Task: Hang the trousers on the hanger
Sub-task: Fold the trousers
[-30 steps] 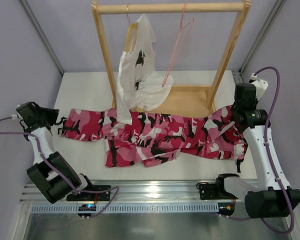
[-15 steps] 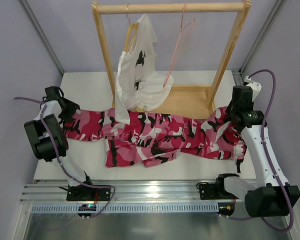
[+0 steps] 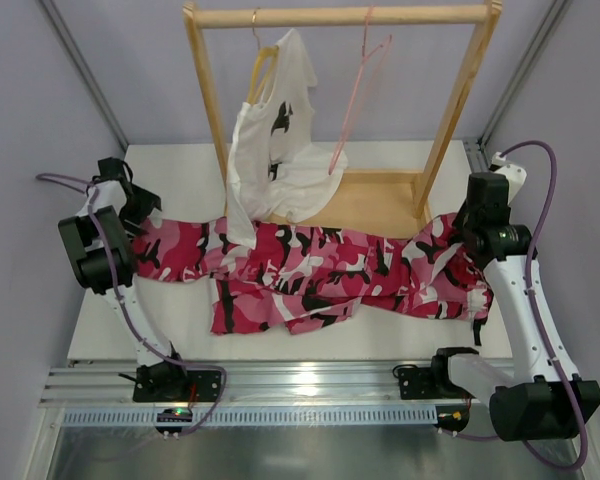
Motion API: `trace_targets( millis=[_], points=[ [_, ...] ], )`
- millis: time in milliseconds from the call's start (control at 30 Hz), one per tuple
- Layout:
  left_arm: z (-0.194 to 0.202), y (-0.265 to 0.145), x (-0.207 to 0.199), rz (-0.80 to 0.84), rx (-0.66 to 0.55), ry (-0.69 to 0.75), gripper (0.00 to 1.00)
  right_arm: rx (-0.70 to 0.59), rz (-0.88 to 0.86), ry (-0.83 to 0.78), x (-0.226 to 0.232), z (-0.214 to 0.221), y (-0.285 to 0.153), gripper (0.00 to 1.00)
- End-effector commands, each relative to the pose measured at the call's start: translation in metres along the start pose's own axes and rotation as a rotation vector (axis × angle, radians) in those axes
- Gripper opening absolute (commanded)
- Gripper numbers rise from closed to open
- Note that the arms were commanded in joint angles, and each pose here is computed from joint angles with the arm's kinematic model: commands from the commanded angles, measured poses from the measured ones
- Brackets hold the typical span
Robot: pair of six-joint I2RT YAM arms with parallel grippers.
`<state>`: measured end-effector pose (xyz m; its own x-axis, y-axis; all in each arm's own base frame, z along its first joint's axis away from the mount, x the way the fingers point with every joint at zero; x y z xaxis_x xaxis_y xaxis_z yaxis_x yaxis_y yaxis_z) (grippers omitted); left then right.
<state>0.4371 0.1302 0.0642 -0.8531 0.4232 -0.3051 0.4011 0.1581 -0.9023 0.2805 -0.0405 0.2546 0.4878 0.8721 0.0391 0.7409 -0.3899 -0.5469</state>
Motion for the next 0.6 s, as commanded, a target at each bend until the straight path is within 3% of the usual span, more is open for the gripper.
trace_targets(
  millis=[0, 233, 300, 367, 433, 467, 533, 567],
  points=[
    [0.008, 0.016, 0.004, -0.092, 0.059, 0.027, 0.74, -0.064, -0.013, 0.026, 0.001, -0.017, -0.005, 0.04],
    [0.006, 0.031, 0.026, -0.261, 0.012, 0.099, 0.73, -0.058, -0.006, 0.023, 0.001, -0.017, -0.004, 0.04],
    [0.007, 0.039, 0.029, -0.280, 0.031, 0.113, 0.64, -0.066, -0.001, 0.025, -0.001, -0.018, -0.005, 0.04],
    [0.014, 0.045, 0.036, -0.321, 0.076, 0.137, 0.46, -0.064, 0.003, 0.021, -0.001, -0.018, -0.005, 0.04],
    [0.012, 0.043, 0.037, -0.340, 0.076, 0.151, 0.37, -0.062, 0.005, 0.024, -0.001, -0.017, -0.004, 0.04],
    [0.011, 0.043, 0.038, -0.344, 0.072, 0.149, 0.25, -0.061, 0.004, 0.024, -0.001, -0.016, -0.003, 0.03],
    [0.011, 0.044, 0.037, -0.337, 0.073, 0.152, 0.16, -0.058, 0.002, 0.024, 0.000, -0.015, -0.002, 0.04],
    [0.012, 0.043, 0.037, -0.338, 0.080, 0.151, 0.05, -0.051, -0.001, 0.023, 0.001, -0.014, 0.000, 0.04]
  ],
)
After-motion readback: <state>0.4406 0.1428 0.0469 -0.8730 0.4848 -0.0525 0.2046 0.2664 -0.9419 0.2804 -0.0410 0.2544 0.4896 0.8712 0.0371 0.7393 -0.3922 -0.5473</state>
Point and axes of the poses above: each gripper's point midway between its finger pads, its own y axis out along the fingers, its own x axis along the line the jaws close on, z = x × y, the point moved 3 cm from there along -y, back along the fingers, and after that the axes turned 1 degree about -y, right-handed, at the moved point
